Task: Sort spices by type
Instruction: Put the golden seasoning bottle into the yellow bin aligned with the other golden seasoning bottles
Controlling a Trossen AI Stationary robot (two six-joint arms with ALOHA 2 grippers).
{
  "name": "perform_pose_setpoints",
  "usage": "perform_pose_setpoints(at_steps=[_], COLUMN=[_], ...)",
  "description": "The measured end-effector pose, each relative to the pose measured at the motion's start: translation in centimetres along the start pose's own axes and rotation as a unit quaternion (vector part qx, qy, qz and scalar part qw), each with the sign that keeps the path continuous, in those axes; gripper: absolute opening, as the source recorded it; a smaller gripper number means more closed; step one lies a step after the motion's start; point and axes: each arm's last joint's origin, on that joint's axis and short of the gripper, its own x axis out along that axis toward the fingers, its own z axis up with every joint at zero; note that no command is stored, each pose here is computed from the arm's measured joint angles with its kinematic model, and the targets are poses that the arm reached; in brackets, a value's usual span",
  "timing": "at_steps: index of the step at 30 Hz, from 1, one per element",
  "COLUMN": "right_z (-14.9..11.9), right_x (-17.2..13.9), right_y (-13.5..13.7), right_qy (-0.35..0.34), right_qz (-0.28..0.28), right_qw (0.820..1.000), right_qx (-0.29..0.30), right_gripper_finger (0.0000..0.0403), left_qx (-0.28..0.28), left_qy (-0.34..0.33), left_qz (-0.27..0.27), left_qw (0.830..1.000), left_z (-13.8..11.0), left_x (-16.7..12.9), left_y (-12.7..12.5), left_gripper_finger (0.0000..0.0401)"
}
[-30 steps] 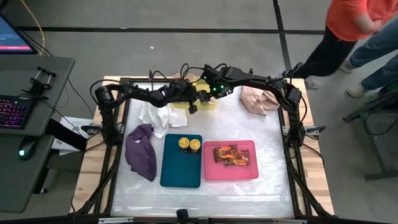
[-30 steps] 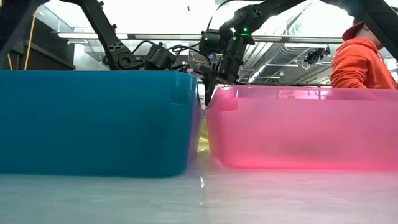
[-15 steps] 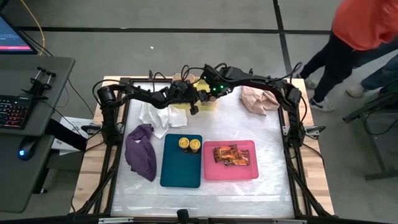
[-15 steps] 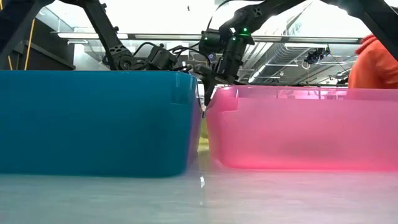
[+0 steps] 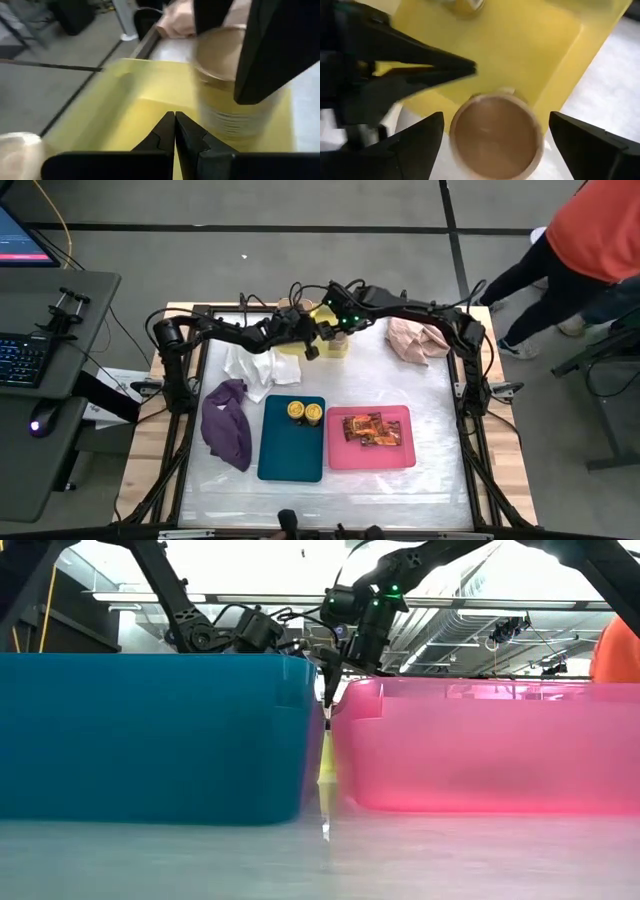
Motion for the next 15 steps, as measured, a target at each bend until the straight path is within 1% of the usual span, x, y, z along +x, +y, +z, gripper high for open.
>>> perform_pose_setpoints(at_steps=[4,7,12,15], right_z=[0.7,1.3,2.1,2.1], right_x=[-0.2,-0.8,-3.6,-6.1], right_y=[-0.4,-0.9,-1.9,-2.2], right_qy=[-0.029,-0.056,-0.111,-0.137], right_qz=[-0.013,-0.025,-0.050,-0.047], right_qw=[0.999,0.998,0.993,0.989], right_qx=[-0.010,-0.007,-0.009,-0.038], right_gripper_finger=[0.0358,0.0358,0.0358,0.0358], left_qx=[-0.001,-0.015,-0.076,-0.100], left_qy=[-0.007,-0.006,-0.003,-0.003], left_qz=[0.034,0.049,0.066,0.068], left_qw=[0.999,0.999,0.995,0.993], left_z=[0.8,1.5,3.3,4.5], left_x=[-0.8,-1.9,-4.6,-6.6], left_y=[1.6,2.9,4.6,5.2], left_gripper_finger=[0.0000,0.0000,0.0000,0.0000])
